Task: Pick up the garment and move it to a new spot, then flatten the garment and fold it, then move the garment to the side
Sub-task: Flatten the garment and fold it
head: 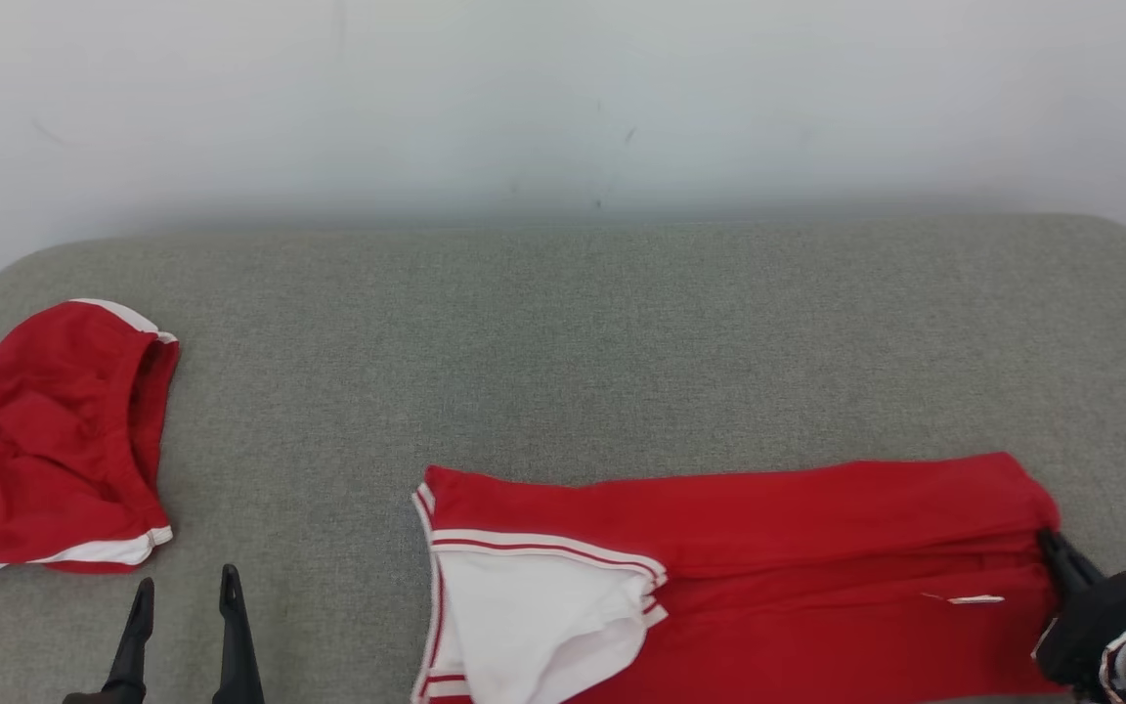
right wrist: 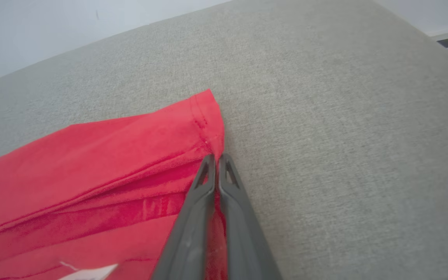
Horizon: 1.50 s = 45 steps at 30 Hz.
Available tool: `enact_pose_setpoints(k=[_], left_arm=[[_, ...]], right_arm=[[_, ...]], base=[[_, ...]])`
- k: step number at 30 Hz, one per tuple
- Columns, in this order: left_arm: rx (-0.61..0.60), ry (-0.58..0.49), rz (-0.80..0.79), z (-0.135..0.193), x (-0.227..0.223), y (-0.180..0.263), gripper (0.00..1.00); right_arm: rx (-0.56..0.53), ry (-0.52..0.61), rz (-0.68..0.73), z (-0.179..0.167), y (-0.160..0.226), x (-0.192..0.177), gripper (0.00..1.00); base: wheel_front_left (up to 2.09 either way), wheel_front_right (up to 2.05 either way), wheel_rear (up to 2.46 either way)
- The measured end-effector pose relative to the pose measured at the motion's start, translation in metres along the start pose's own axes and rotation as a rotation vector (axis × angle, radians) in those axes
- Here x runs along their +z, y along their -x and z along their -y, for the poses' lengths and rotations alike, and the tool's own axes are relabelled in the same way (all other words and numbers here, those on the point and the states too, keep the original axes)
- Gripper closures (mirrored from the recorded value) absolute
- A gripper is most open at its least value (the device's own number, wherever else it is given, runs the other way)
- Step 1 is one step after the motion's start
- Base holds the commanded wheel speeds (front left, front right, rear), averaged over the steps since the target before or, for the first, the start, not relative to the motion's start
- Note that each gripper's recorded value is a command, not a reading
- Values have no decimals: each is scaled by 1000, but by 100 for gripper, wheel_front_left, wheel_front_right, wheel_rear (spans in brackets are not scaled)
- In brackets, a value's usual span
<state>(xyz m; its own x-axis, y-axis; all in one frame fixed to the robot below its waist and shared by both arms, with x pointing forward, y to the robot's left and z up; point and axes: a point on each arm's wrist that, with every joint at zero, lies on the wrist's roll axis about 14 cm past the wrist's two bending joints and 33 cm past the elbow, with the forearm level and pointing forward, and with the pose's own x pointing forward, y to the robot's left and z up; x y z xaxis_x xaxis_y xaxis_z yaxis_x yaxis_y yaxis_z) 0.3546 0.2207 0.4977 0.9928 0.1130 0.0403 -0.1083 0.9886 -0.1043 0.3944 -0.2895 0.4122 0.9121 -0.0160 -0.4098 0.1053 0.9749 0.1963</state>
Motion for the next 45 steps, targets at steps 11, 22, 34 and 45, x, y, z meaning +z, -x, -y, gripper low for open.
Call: enact_pose_setpoints(k=[11,22,34,45], left_arm=[[-28,3,-8,10,-4,-4,0],[-60,6,-5,19,-4,-6,0],[-38,10,-15,12,-8,-1,0],[-2,21,-23,-1,-10,1,0]], right_arm=[[-103,81,142,58,24,57,100],[177,83,295,-41,34,98,100],[570,44,250,-206,67,81,100],[722,41,36,-287,61,13,100]], base=[[0,0,0],[0,0,0],[0,0,0],[0,0,0]])
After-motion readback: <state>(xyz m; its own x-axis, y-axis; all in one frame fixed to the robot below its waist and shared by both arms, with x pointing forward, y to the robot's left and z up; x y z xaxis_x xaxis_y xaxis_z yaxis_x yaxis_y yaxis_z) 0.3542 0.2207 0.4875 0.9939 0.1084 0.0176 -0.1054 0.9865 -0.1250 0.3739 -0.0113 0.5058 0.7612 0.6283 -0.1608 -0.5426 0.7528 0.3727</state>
